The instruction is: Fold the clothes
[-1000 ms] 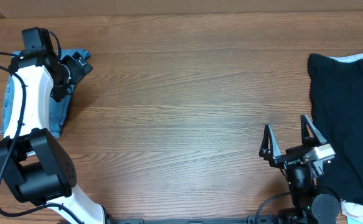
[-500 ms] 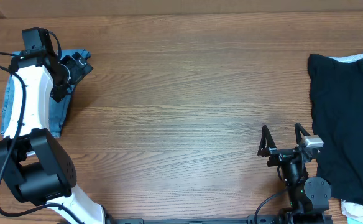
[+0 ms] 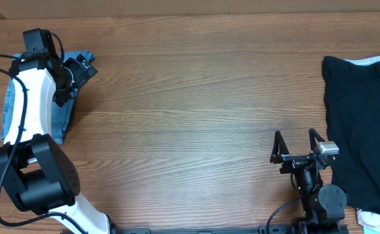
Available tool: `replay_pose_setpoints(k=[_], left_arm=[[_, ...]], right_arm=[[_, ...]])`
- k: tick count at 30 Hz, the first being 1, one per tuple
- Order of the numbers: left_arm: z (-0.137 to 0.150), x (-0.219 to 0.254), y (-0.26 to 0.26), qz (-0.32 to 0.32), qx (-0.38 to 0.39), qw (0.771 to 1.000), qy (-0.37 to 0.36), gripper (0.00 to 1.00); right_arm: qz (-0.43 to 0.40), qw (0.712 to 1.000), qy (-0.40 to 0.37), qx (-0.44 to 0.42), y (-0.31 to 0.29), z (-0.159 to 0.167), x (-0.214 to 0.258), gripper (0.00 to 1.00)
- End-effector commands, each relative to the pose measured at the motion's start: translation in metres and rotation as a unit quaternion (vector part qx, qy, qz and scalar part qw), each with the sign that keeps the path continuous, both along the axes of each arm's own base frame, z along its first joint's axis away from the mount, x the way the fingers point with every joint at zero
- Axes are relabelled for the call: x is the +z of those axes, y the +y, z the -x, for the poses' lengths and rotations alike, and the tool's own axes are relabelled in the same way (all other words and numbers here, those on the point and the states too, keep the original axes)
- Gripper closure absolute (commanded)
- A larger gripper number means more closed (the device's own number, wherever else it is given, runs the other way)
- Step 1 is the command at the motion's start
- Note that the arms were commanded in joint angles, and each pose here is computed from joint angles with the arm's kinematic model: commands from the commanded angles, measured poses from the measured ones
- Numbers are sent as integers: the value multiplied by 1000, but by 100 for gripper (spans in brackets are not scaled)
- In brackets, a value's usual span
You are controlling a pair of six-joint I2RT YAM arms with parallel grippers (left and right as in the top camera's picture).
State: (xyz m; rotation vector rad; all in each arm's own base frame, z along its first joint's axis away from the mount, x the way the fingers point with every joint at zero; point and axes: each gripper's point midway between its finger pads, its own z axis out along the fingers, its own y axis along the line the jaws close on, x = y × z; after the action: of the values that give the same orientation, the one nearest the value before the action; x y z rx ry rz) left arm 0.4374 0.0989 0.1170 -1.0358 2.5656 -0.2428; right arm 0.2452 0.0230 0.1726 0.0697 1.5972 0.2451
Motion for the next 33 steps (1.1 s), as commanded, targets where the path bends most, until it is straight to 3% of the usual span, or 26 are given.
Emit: replay_pose_setpoints(k=[1,3,5,8,14,18,22,25,29,33], left_arm=[[-3,14,0,-5,-3,1000,-17,0],[-3,19,-1,-7,-4,1000,-23,0],[-1,54,-5,-21,-8,998,-62,0],[15,145,-49,-42,-51,983,-168,0],[91,275,-149,-36,-166,925,-341,0],[156,329,-164,-32,-192,885,-423,0],[206,339,-156,-34,-188,870,-454,0],[236,312,-148,-39,-179,870,-457,0],[248,236,-139,-47,-167,894,-413,0],[234,154,-130,-69,-147,907,-389,0]], right_arm=[[3,1000,-1,-6,-2,0,-2,0],[3,1000,-1,-6,-2,0,-2,0],[3,1000,-1,-6,-2,0,-2,0],[3,1000,-1,-6,-2,0,-2,0],[3,1000,-1,-6,-2,0,-2,0],[3,1000,-1,-6,-2,0,-2,0],[3,1000,-1,-6,-2,0,-2,0],[3,1000,-1,-6,-2,0,-2,0],[3,1000,-1,-6,-2,0,-2,0],[3,1000,-1,-6,-2,0,-2,0]])
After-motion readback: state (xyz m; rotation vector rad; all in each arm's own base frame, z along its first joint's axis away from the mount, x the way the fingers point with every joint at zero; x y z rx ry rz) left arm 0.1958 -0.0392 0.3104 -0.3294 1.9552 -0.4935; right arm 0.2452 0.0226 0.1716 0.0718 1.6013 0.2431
